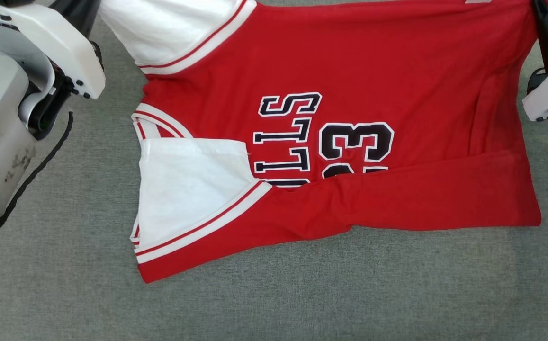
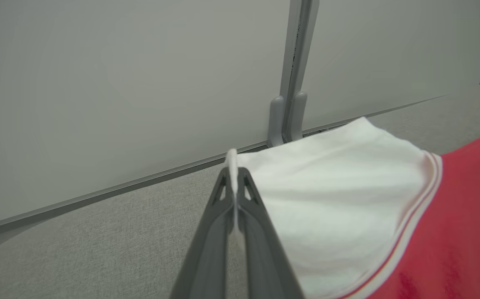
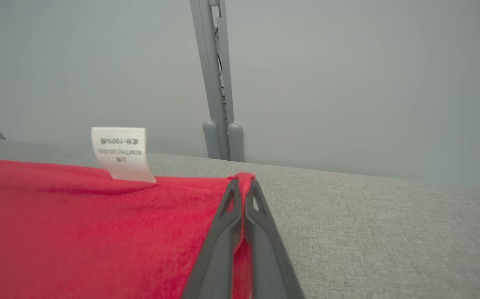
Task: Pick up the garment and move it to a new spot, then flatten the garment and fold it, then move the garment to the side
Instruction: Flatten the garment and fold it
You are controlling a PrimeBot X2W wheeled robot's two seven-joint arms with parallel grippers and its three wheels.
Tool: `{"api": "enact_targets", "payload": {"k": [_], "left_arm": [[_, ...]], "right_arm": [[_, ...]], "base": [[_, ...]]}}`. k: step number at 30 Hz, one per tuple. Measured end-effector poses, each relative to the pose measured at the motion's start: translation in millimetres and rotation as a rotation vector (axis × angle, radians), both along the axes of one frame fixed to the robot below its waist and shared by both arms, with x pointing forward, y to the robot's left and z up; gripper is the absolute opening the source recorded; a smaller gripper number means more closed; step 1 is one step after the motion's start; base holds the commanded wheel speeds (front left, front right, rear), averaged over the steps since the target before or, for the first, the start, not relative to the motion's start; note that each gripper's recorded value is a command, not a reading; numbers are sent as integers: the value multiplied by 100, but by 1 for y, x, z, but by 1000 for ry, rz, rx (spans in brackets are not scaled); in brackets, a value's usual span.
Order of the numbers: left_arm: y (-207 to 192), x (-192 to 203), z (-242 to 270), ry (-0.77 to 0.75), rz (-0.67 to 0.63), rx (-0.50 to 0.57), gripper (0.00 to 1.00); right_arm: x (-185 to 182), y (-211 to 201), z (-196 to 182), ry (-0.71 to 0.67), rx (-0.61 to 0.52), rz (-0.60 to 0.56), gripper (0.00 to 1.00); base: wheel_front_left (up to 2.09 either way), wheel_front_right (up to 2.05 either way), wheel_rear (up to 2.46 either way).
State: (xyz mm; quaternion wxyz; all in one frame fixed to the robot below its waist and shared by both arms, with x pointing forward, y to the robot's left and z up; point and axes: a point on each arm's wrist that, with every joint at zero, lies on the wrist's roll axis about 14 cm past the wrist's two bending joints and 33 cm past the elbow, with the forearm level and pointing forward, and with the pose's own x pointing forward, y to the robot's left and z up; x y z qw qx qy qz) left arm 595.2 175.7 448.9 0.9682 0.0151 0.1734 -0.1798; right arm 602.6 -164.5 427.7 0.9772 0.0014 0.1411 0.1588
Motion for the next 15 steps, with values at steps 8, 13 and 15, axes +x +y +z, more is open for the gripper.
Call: {"api": "enact_targets", "payload": {"k": [8, 13, 15], "left_arm": [[-2, -25, 21, -29, -56, 1, 0], [-6, -56, 26, -21, -123, 23, 0], [-5, -68, 27, -13, -133, 19, 0]], "right_arm": [[-18, -1, 20, -45, 20, 36, 0], [-45, 5, 21, -9, 35, 96, 0], [-57, 4, 21, 13, 40, 113, 0]], "base": [[0, 0, 0], [0, 0, 0], [0, 0, 0]]}}
